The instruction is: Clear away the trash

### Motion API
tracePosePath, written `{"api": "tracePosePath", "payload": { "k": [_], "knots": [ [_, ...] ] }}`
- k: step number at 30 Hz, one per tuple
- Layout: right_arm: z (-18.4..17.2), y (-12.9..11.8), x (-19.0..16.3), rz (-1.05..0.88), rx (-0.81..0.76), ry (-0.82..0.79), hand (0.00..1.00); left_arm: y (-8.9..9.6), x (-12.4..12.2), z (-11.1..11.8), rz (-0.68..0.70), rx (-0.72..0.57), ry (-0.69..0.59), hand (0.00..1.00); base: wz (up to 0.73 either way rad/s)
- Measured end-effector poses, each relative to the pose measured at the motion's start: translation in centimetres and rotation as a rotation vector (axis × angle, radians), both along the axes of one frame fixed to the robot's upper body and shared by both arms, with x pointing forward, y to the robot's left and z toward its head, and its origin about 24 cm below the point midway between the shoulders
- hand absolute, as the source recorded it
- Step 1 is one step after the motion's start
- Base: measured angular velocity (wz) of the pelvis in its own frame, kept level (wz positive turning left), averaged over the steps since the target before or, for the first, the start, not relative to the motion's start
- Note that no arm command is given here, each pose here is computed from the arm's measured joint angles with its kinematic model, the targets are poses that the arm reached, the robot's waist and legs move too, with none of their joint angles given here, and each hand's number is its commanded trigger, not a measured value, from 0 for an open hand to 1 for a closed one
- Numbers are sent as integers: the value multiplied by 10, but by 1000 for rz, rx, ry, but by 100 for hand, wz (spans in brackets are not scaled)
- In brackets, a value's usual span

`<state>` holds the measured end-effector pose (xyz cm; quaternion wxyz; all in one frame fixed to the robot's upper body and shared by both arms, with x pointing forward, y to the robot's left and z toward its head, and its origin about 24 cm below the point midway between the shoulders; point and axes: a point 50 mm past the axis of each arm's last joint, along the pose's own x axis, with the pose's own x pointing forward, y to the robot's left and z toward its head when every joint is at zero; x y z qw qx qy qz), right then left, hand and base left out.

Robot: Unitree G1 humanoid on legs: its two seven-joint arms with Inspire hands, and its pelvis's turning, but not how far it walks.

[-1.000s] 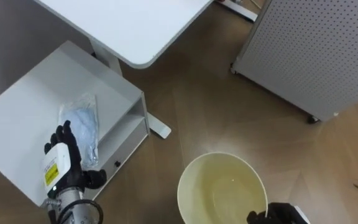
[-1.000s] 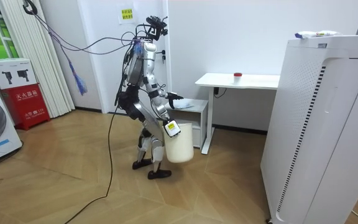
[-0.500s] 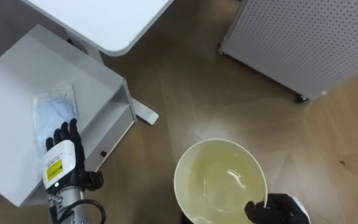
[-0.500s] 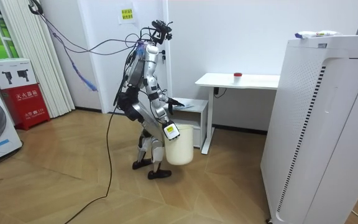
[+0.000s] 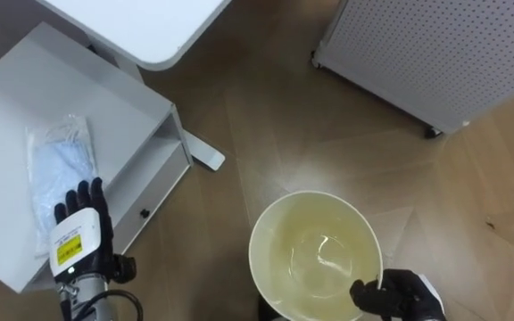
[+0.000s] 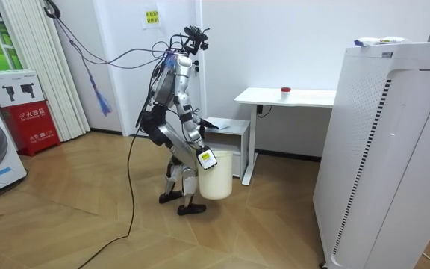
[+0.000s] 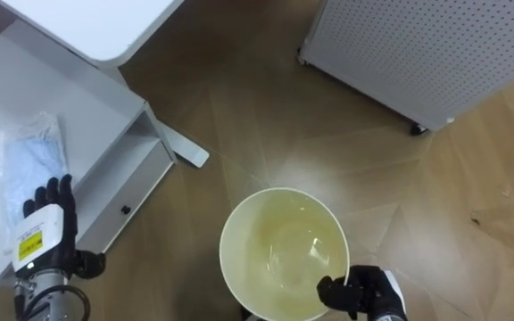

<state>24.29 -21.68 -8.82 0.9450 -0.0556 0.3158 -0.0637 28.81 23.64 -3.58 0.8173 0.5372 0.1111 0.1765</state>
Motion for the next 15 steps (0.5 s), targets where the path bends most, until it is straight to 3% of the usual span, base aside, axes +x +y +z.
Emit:
{"api": "tracePosePath", "payload": {
  "k": [15],
  "knots": [
    [0,-4,-1,-8,-14,18,100,9,-11,-8,51,54,39,0,0]
  ]
}}
